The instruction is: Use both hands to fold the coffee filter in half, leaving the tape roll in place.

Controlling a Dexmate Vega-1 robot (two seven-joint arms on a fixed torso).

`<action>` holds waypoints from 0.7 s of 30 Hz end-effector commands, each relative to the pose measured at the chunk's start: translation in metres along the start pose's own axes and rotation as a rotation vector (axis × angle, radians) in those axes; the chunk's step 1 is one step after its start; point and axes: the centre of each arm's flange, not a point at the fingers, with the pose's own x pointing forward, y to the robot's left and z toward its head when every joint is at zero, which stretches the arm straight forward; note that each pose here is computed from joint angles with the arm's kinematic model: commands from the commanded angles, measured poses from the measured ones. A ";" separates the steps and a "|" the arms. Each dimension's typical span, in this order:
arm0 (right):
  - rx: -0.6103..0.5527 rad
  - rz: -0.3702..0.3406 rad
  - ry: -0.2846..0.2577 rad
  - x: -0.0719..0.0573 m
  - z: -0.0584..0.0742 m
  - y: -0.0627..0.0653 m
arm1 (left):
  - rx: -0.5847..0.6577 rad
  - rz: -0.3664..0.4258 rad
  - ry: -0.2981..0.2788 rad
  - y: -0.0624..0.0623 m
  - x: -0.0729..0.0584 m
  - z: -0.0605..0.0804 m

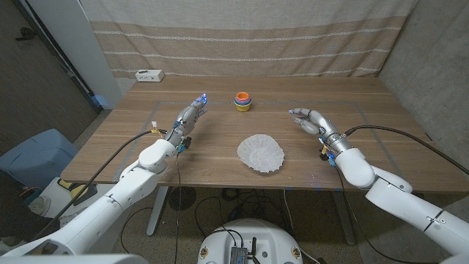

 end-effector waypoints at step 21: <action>-0.304 0.011 -0.095 -0.033 0.034 0.014 | -0.001 -0.025 -0.006 -0.009 -0.001 -0.002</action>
